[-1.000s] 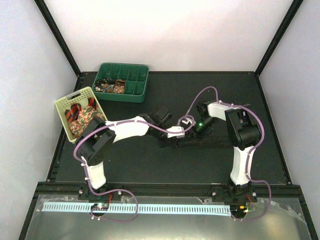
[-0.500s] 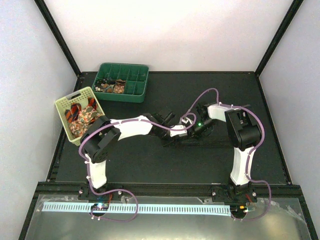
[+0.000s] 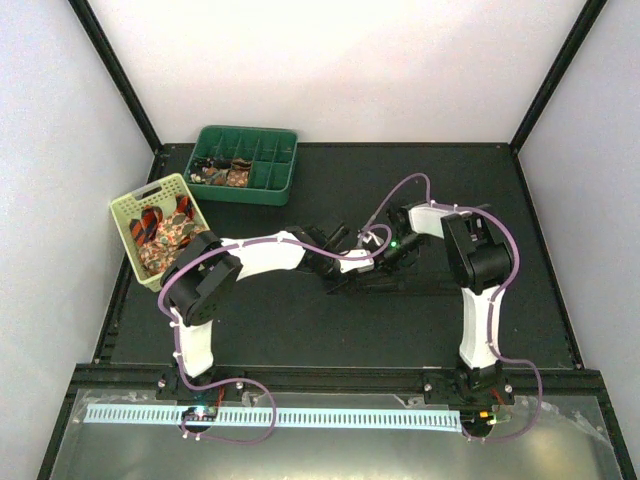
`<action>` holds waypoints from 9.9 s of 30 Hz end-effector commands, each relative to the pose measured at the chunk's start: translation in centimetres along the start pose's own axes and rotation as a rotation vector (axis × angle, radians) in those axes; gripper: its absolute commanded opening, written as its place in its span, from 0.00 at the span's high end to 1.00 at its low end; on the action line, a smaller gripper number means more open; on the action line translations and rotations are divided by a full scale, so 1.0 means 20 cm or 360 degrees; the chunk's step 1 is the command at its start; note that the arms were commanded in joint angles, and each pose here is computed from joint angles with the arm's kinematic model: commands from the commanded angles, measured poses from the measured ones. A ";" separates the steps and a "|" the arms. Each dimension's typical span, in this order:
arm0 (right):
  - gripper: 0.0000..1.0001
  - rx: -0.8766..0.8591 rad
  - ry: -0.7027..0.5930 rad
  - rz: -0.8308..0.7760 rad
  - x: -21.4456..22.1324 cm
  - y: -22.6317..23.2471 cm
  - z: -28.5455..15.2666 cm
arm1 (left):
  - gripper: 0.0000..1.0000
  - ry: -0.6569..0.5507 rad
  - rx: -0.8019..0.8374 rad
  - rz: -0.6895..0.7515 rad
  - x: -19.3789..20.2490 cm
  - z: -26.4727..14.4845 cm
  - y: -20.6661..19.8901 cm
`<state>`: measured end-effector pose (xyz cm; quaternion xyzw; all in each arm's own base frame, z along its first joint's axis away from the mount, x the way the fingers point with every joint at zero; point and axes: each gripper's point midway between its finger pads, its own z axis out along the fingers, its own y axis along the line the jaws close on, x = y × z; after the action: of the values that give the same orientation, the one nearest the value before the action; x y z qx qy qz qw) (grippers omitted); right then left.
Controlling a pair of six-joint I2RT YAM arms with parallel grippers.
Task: Roll the ties
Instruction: Roll the tie at the center of the board.
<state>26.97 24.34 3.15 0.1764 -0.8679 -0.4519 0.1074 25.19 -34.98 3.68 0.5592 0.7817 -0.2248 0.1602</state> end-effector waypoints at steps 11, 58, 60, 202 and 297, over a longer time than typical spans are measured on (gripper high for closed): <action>0.81 0.0153 0.0085 -0.0039 0.06 -0.14 0.05 | 0.53 -0.0036 -0.0007 -0.0026 0.04 0.01 0.00; 0.63 -0.0065 0.0080 0.0000 0.09 0.13 -0.02 | 0.75 0.0037 -0.0158 0.0062 0.14 0.00 -0.01; 0.65 -0.0069 0.0102 -0.0011 0.09 0.13 0.02 | 0.75 0.0043 -0.0158 0.0060 0.14 0.00 -0.01; 0.61 -0.0135 0.0059 0.0151 0.08 -0.01 0.00 | 0.76 -0.0027 -0.0282 -0.0334 0.21 0.17 0.08; 0.55 -0.0159 -0.0038 0.0155 0.00 0.08 -0.09 | 0.75 0.0018 -0.0448 0.0085 0.22 0.11 0.11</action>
<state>27.42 21.91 4.17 0.1276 -0.8684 -0.4612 0.1301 27.15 -34.73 2.41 0.5511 0.7566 -0.1637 0.3117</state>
